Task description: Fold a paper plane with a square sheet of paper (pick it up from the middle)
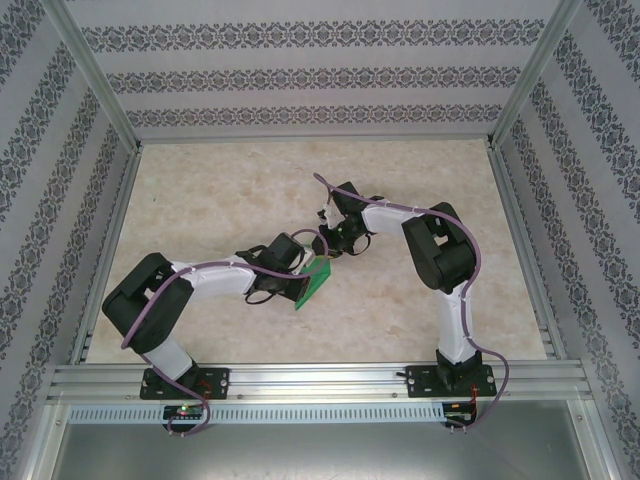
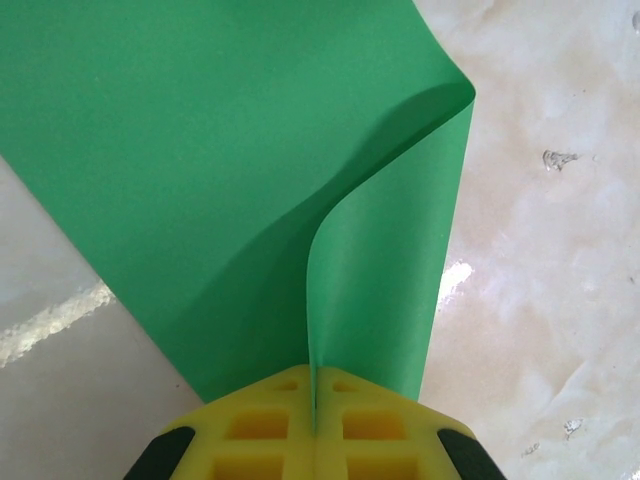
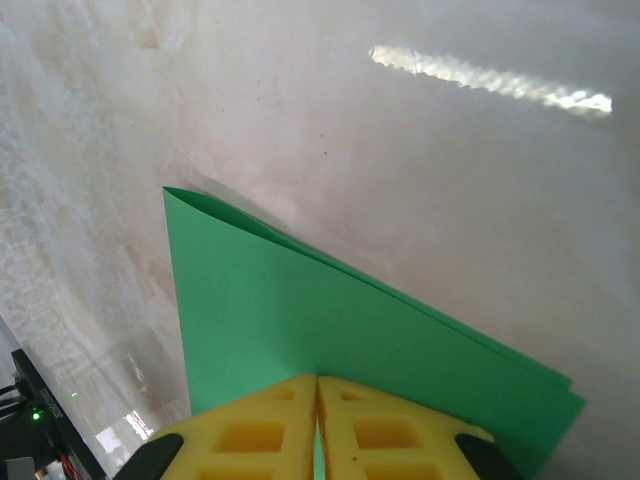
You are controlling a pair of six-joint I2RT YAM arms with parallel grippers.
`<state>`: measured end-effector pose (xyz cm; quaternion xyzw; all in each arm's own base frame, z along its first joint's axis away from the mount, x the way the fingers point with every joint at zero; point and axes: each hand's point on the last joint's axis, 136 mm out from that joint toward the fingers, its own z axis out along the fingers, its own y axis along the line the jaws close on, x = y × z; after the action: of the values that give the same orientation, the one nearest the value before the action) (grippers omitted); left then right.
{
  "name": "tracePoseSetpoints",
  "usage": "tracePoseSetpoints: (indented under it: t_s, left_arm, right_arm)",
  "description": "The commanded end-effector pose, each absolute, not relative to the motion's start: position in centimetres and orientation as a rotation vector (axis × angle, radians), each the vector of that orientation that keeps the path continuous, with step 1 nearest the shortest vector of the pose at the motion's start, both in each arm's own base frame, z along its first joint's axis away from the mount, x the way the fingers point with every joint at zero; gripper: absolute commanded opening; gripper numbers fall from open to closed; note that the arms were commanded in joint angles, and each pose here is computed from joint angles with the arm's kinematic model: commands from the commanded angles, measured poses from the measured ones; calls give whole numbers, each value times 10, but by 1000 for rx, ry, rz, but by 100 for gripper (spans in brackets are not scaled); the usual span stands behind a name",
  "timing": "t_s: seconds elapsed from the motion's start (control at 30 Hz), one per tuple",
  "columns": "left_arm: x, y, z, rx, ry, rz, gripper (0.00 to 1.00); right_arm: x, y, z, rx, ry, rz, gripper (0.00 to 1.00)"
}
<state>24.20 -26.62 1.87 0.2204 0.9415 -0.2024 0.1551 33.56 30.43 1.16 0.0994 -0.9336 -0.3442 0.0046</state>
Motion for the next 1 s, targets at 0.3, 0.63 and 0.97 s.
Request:
tracePoseSetpoints:
  t_s: [0.3,0.63,0.97]
  left_arm:
    - [252,-260,21,597,2685,-526,0]
    - [244,-261,15,572,2724,-574,0]
    - [242,-257,12,569,2725,-559,0]
  right_arm:
    - [331,280,-17,220,-2959,-921,10]
    - [335,284,-9,201,-2963,-972,11]
    - [371,271,67,-29,-3059,-1331,19]
